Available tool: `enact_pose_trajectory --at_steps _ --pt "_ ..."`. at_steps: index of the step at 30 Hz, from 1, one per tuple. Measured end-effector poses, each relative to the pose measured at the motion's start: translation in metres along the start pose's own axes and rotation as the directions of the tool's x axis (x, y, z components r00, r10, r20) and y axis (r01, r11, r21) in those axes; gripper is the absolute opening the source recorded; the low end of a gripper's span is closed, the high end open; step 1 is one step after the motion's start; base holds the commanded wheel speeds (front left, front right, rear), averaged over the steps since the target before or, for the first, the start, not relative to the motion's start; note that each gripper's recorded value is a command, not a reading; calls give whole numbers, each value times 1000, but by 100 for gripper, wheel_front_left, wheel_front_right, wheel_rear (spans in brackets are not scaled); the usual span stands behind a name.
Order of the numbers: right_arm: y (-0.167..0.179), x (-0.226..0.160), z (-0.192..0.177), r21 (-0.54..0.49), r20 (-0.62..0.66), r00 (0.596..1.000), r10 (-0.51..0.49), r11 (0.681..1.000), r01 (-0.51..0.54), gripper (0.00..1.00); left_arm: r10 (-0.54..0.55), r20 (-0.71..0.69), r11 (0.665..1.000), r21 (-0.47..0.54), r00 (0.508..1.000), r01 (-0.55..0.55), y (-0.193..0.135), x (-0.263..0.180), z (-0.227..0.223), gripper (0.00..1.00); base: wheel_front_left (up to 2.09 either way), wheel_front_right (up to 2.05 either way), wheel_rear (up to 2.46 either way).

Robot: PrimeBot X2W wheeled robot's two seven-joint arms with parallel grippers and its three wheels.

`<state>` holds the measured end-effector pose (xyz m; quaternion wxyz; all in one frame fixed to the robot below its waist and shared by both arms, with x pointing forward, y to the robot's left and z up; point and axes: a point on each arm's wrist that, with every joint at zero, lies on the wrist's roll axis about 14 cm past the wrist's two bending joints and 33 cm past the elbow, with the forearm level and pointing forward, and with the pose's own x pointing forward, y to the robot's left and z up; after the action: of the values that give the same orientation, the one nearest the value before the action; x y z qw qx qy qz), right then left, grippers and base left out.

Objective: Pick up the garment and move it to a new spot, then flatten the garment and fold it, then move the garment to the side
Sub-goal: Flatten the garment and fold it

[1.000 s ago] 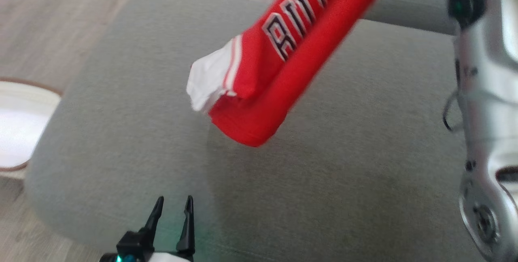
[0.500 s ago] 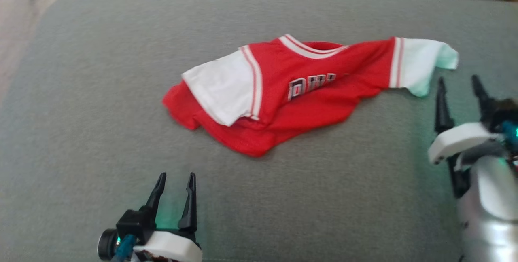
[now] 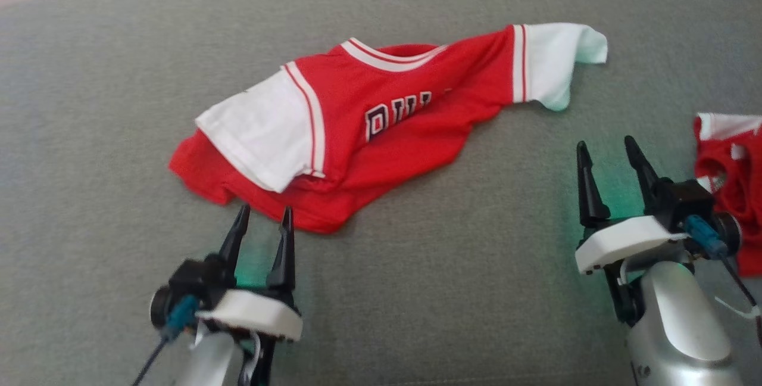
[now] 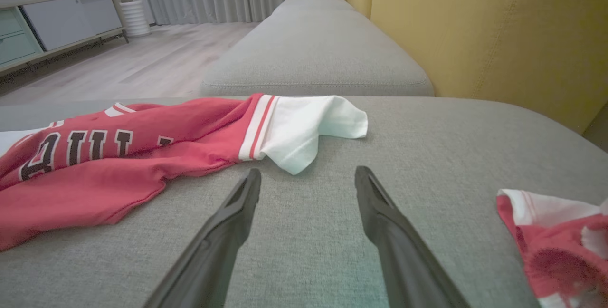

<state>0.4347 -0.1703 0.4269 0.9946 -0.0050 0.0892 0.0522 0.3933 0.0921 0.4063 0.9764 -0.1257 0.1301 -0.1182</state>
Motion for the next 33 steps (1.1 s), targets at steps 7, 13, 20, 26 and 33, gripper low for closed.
enact_pose_trajectory --at_steps 7,13,20,26,33 --pt "-9 -5 -14 21 -35 999 -26 999 26 100 4 7 998 -57 1000 -3 5 33 7 100 0 0 0" --pt "-17 -8 -25 34 -62 997 -48 998 50 100 49 -7 994 -100 999 -49 23 53 5 100 0 0 0" --pt "-15 -6 -33 42 -83 996 -42 998 46 100 149 5 981 -130 989 -147 55 69 14 100 0 0 0" --pt "-14 -1 -32 44 -81 996 -37 998 40 100 151 -23 979 -133 988 -153 58 77 6 100 0 0 0" --pt "-15 3 -34 49 -82 996 -36 998 40 100 117 -12 989 -84 993 -117 53 91 12 26 0 0 0"
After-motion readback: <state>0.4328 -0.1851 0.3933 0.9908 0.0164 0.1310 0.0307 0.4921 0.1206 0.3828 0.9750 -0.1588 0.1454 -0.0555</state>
